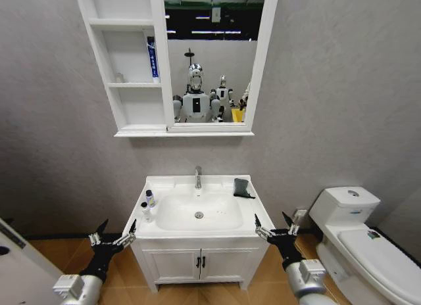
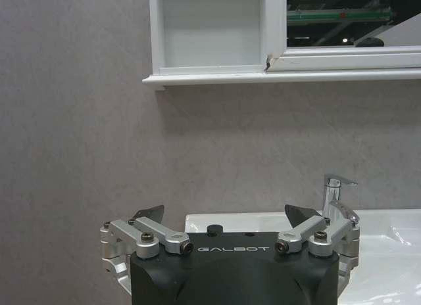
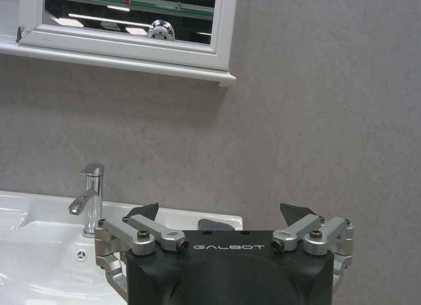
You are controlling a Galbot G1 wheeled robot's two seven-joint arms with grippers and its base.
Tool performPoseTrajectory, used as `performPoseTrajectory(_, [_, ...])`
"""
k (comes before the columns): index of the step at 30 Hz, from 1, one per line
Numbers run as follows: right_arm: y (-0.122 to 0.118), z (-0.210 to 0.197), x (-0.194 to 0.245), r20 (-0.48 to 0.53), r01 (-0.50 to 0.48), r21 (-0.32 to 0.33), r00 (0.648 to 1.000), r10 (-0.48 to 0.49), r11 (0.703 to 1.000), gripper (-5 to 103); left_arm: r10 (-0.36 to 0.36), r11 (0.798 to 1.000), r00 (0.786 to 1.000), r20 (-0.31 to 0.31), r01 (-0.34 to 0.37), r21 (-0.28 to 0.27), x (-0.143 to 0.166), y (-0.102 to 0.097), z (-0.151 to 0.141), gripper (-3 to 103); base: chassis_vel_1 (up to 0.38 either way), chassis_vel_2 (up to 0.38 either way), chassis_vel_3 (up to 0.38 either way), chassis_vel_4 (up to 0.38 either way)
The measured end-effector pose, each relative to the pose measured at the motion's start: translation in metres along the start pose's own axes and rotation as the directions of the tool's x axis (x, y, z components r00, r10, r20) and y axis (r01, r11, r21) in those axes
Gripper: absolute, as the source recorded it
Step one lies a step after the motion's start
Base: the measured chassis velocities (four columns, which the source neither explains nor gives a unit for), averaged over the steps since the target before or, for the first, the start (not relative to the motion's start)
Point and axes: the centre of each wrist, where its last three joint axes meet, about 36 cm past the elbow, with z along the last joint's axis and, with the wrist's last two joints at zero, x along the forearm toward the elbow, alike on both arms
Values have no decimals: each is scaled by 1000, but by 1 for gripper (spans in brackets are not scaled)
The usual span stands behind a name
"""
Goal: Move facial cleanser and shampoo from washbasin to cabinet, then wipe washbasin with towel.
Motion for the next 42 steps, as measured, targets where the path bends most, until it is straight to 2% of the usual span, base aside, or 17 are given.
performPoseTrajectory(19, [0, -3, 3, -1, 11, 21, 1000, -11, 1000, 100, -1, 1000, 1000, 5, 1, 3, -1, 1, 3, 100, -19, 23, 16, -22])
performPoseTrajectory(24, [1, 2, 0, 10, 7, 16, 1000, -7, 1000, 100, -5, 1000, 1000, 12, 6, -15, -2, 1, 12, 100, -116, 107, 103, -103])
performPoseTrajectory(26, [0, 2, -2, 17, -2, 4, 1000, 2, 1000, 100, -2, 999, 999, 32, 4, -44, -5, 1, 23, 100, -45, 26, 21, -27])
performPoseTrajectory(29, [-1, 1, -5, 16, -8, -4, 1000, 8, 1000, 100, -2, 999, 1000, 30, 3, -46, -7, 0, 31, 100, 0, 0, 0, 0])
performPoseTrajectory(32, [-6, -4, -12, 10, -22, -14, 1000, 22, 1000, 100, -14, 999, 999, 36, 16, -49, -13, -1, 48, 100, 34, -32, -29, 16])
performPoseTrajectory(33, [-10, -5, -18, 7, -27, -19, 1000, 28, 999, 100, -31, 997, 998, 47, 34, -64, -19, -1, 62, 100, 41, -16, -50, 37])
performPoseTrajectory(35, [-14, -4, -24, 9, -30, -17, 1000, 30, 999, 100, -38, 996, 998, 53, 42, -74, -23, -1, 73, 100, 36, -18, -50, 17])
performPoseTrajectory(39, [-24, -5, -39, 25, -40, -20, 999, 41, 999, 100, -43, 996, 995, 95, 50, -70, -42, 2, 102, 100, 0, 0, 0, 0])
performPoseTrajectory(42, [-27, -9, -48, 26, -45, -30, 999, 45, 999, 100, -34, 996, 996, 86, 40, -74, -55, 6, 118, 100, 0, 0, 0, 0])
